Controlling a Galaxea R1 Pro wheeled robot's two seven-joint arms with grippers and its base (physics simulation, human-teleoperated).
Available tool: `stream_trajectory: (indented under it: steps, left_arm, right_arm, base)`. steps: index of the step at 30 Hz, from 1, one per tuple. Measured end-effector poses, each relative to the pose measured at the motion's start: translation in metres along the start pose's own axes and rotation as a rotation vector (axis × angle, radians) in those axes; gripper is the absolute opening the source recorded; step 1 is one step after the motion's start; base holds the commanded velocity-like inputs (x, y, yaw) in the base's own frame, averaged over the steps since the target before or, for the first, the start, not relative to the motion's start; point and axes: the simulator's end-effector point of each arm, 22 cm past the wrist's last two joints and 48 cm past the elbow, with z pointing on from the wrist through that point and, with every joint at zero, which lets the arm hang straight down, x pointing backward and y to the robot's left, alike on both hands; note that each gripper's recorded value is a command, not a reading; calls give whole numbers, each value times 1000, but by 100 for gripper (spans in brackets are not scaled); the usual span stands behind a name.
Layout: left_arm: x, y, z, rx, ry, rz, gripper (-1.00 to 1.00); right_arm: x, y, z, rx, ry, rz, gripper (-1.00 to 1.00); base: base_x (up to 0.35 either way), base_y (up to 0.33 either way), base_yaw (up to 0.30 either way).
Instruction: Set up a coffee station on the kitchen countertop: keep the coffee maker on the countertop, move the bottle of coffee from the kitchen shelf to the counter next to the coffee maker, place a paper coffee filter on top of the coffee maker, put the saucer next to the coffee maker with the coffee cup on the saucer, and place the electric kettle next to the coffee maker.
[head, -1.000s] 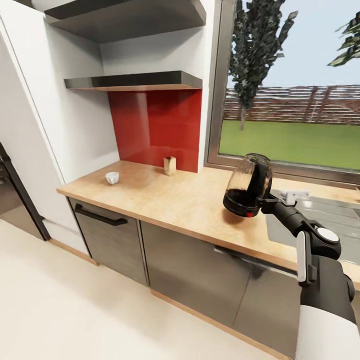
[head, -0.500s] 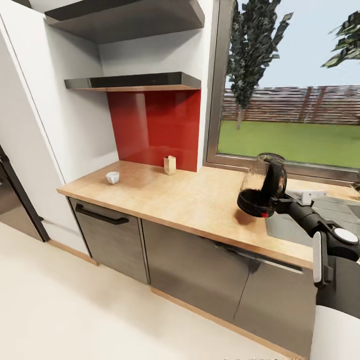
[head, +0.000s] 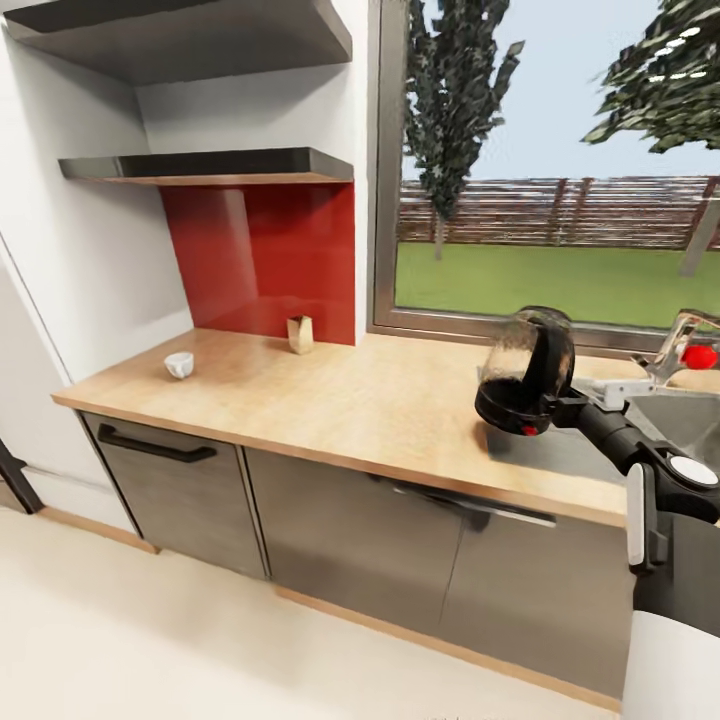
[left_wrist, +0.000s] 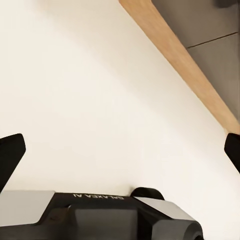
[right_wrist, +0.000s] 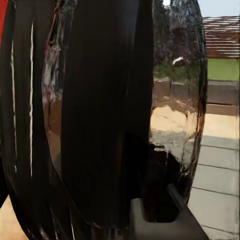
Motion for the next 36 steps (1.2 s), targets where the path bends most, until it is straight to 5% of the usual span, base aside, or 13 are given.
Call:
stream_trajectory:
  steps: [36]
  left_arm:
    - [-6,-2,0,6,-13,7,100]
  right_arm:
    - [-10,0,-4,0,-17,-1,-100]
  base:
    - [0,0,-251]
